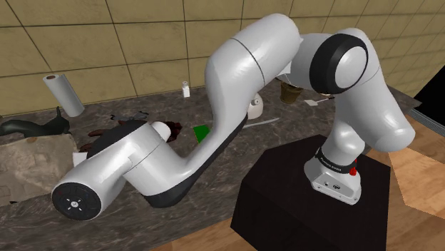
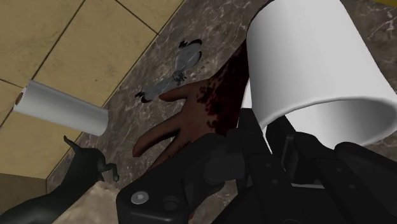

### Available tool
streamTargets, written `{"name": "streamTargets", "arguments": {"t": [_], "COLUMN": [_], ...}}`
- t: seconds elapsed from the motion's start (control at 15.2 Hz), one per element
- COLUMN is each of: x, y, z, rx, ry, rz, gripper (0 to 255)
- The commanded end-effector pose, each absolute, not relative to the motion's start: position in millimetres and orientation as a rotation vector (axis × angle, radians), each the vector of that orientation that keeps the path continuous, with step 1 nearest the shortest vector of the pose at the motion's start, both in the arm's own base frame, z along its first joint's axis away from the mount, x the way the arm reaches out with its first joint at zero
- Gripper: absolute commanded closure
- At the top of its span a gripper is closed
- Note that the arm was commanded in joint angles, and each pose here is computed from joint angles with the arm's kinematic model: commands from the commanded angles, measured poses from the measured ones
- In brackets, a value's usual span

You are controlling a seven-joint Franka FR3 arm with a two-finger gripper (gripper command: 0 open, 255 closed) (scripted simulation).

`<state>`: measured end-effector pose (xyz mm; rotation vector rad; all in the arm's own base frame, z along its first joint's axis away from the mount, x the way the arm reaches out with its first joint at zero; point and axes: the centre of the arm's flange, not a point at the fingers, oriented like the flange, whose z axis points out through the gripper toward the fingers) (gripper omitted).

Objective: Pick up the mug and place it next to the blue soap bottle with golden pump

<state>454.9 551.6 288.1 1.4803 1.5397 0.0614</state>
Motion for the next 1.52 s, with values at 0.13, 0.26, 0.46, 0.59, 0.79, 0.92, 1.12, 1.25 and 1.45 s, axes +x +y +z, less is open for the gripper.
{"name": "streamTargets", "arguments": {"t": [0.13,0.26,0.46,0.59,0.79,0.92,1.12,1.25,1.45], "x": [455,455,455,455,455,455,455,455,455], "y": [553,553,553,553,553,553,553,553,553], "z": [309,320,336,346,362,373,389,399,415], "rx": [1.48,1.48,1.48,1.48,1.48,1.48,1.48,1.48,1.48], "ry": [1.54,1.54,1.54,1.54,1.54,1.54,1.54,1.54,1.54], "rz": [0.061,0.061,0.061,0.061,0.061,0.061,0.061,0.061,0.061], "gripper": [255,255,255,255,255,255,255,255,255]}}
